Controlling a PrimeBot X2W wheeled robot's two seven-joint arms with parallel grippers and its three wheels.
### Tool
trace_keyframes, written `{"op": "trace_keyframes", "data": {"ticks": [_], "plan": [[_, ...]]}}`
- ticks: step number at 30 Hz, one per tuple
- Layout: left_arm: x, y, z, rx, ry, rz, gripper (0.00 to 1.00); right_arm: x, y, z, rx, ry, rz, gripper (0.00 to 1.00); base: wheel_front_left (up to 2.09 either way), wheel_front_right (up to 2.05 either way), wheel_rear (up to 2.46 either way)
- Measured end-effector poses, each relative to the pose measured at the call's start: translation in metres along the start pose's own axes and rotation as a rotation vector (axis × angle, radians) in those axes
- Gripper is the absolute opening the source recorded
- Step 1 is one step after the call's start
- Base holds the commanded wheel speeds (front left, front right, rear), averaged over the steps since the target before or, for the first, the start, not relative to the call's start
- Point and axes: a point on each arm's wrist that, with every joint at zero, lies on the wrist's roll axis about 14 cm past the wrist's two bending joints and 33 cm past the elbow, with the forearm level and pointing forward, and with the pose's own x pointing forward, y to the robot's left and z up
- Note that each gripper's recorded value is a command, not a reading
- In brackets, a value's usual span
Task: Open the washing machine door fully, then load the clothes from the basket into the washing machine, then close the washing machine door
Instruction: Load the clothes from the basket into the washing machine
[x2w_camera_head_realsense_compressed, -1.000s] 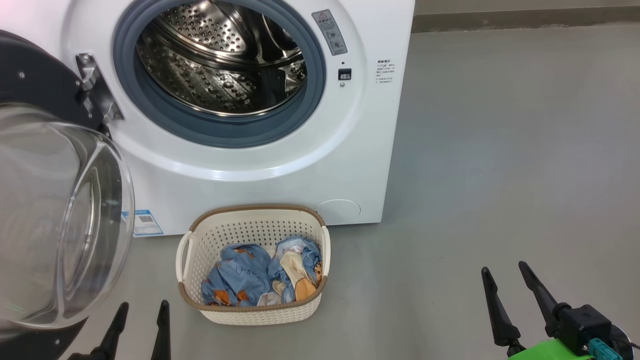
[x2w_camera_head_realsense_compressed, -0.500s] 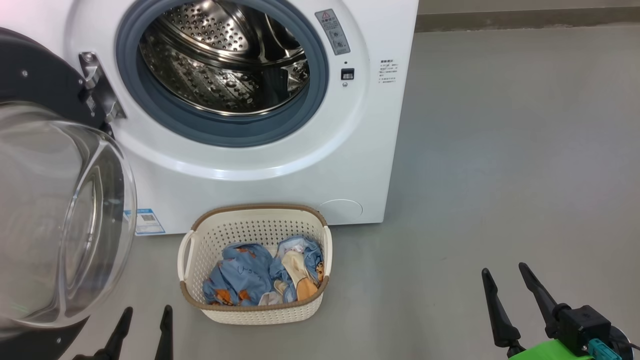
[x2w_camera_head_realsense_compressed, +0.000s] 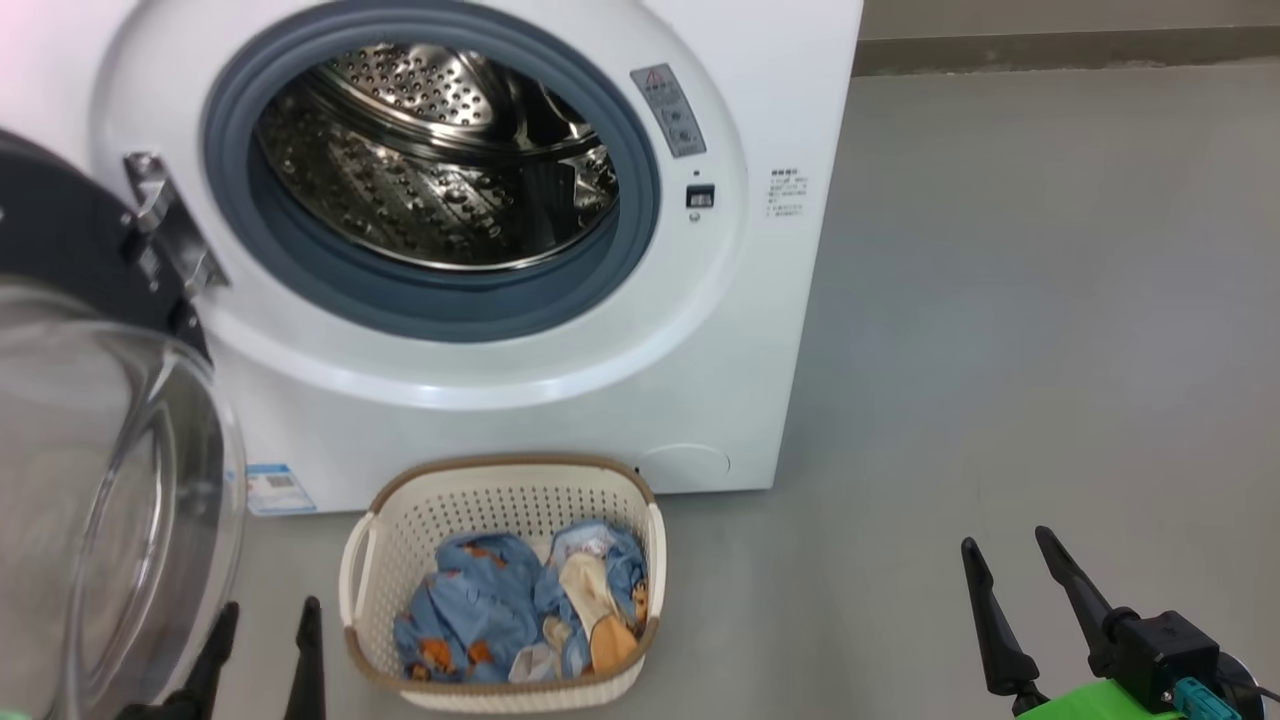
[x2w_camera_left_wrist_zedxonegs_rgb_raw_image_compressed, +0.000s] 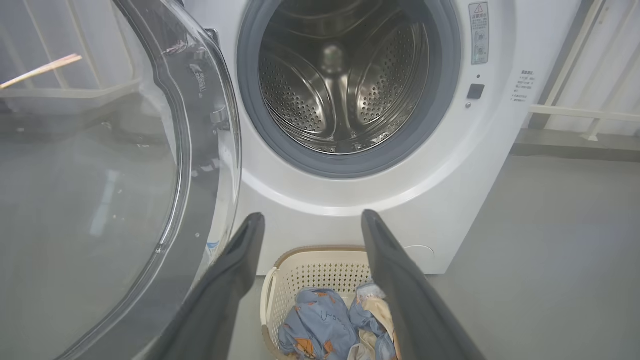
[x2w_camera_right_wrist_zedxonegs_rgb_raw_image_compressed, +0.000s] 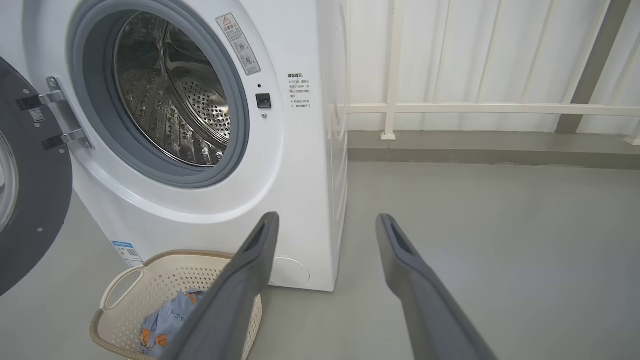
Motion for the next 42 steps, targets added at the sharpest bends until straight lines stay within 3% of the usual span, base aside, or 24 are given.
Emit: {"op": "trace_keyframes", "data": {"ticks": [11, 42], "plan": [[0.006, -0.001, 0.001, 0.006, -0.005, 0.004, 1.0, 0.002, -0.001, -0.007, 0.002, 0.022, -0.004, 1.0, 1.02, -1.02, 0.0], [0.008, -0.012, -0.008, 0.006, 0.022, -0.025, 1.0, 0.0, -0.005, -0.016, 0.004, 0.048, -0.015, 1.0, 0.01, -0.01, 0.0]]}}
